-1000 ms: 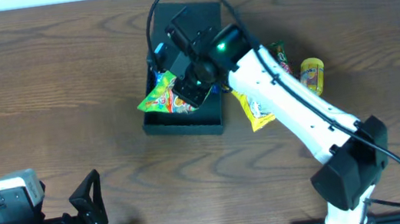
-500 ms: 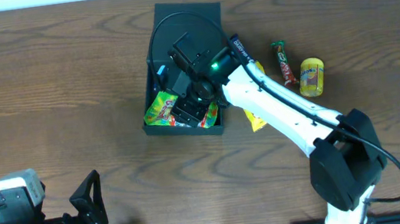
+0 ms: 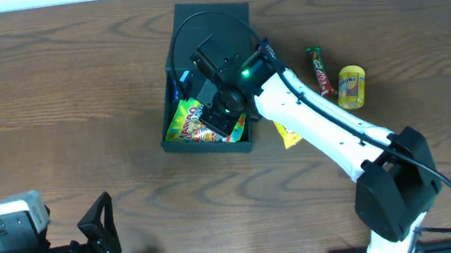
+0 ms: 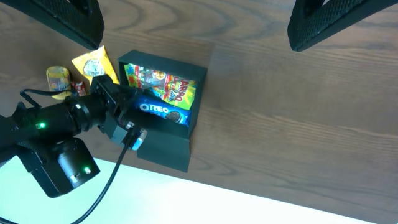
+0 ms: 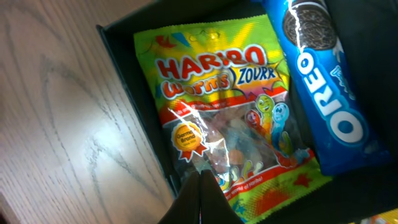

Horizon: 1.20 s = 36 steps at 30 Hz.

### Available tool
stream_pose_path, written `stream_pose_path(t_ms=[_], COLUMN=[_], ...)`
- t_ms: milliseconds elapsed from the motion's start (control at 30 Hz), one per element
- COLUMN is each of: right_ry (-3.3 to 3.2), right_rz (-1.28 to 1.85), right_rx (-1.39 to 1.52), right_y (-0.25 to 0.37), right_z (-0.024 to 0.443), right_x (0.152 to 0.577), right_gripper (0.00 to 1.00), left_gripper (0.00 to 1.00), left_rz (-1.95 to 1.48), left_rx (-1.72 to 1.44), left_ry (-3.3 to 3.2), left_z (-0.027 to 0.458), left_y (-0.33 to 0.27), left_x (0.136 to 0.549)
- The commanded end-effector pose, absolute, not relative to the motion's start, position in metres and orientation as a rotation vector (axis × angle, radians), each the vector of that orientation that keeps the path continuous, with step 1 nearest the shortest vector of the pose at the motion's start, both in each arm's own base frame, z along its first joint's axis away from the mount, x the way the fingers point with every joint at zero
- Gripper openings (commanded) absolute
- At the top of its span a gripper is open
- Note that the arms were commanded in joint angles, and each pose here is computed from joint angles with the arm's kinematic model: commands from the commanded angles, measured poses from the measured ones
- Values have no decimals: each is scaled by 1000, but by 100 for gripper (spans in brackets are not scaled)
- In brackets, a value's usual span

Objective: Pack container
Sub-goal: 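Lower the Haribo bag into the box and push it down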

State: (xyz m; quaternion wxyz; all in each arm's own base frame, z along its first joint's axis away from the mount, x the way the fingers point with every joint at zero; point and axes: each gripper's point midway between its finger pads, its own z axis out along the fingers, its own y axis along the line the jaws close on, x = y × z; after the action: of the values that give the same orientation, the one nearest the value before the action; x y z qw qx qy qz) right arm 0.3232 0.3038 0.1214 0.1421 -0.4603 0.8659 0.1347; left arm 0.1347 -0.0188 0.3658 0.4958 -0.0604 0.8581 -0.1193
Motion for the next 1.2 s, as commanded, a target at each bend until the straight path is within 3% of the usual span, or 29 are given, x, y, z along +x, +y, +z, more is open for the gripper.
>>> stream_pose_path(t_ms=[0,433,1167], right_ry=[2521,2600,2686], right_rz=[411,393,189], right_rx=[-1360,-1275,-1277], right_y=[297,263,238], right_z=[108,50,-8], right_x=[313,316,323], right_gripper=[1,1,1], left_gripper=[95,96,95], left_rz=[-267,-266,-265], left_rx=[-134,-134,-134], left_ry=[2070,2072,2073], left_z=[367,367,367], left_y=[-16,-16,-16], left_x=[133,133,133])
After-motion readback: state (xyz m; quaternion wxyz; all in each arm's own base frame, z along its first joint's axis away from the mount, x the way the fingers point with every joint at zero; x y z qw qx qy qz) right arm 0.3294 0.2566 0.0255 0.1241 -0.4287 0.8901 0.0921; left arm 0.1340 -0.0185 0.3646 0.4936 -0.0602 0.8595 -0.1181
